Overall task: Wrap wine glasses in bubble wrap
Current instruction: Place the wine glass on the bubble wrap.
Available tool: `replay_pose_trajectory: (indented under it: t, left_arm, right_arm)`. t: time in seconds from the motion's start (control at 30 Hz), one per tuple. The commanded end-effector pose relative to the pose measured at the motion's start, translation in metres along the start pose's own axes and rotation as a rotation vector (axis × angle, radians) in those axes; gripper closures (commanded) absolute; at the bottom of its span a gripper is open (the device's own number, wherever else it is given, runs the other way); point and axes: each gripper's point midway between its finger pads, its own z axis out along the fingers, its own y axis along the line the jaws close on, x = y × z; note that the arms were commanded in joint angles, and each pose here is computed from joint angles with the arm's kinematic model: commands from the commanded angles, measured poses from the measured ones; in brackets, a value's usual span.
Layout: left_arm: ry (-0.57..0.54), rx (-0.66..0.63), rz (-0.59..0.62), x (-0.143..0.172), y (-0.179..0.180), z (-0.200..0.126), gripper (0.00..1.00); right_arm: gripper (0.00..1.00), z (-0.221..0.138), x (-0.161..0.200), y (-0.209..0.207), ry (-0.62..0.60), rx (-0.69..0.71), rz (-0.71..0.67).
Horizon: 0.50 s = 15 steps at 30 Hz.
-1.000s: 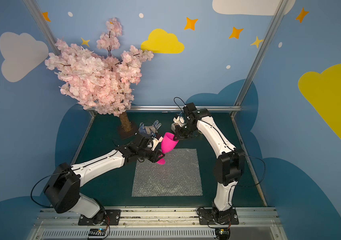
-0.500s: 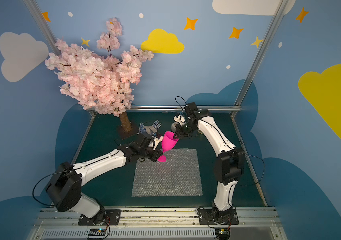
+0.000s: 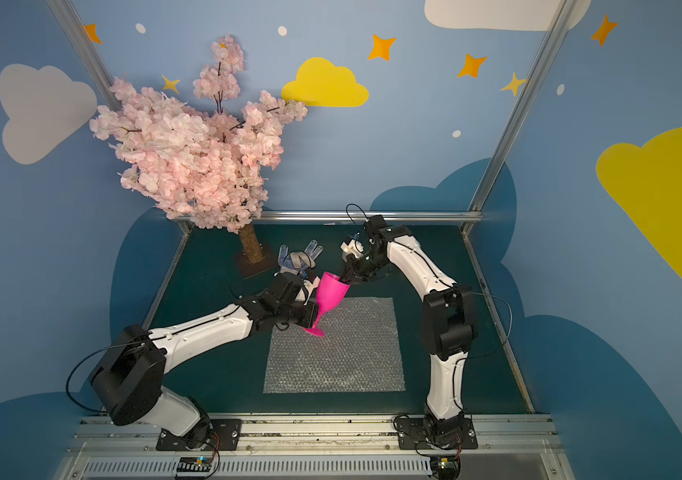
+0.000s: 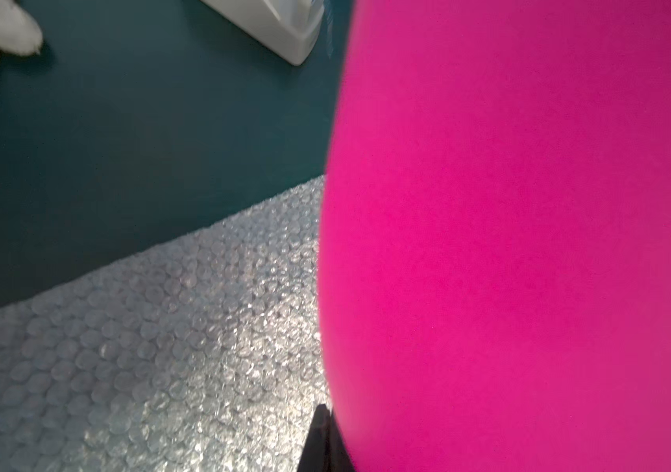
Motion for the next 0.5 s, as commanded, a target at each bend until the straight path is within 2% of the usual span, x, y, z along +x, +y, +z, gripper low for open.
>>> replay_pose_trajectory:
  t: [0.0, 0.1, 0.27, 0.33, 0.47]
  left_arm:
    - [-0.016, 0.055, 0.005, -0.004, -0.02, -0.013, 0.94]
    - [0.004, -0.005, -0.005, 0.003, -0.01, -0.029, 0.93]
    - [0.03, -0.19, -0.031, 0.013, 0.025, -0.055, 0.93]
    - [0.022, -0.217, -0.036, 0.012, 0.03, -0.063, 0.93]
    - [0.0, -0.211, -0.032, 0.008, 0.029, -0.071, 0.92]
  right_arm:
    - [0.98, 0.029, 0.006, -0.009, 0.068, -0.062, 0.009]
    - [1.0, 0.035, 0.013, -0.017, 0.101, -0.032, -0.014]
    - [1.0, 0.04, 0.029, -0.02, 0.18, -0.008, -0.062]
    - [1.0, 0.05, 0.039, -0.021, 0.239, 0.019, -0.083]
    - [1.0, 0.065, 0.048, -0.01, 0.294, -0.043, -0.106]
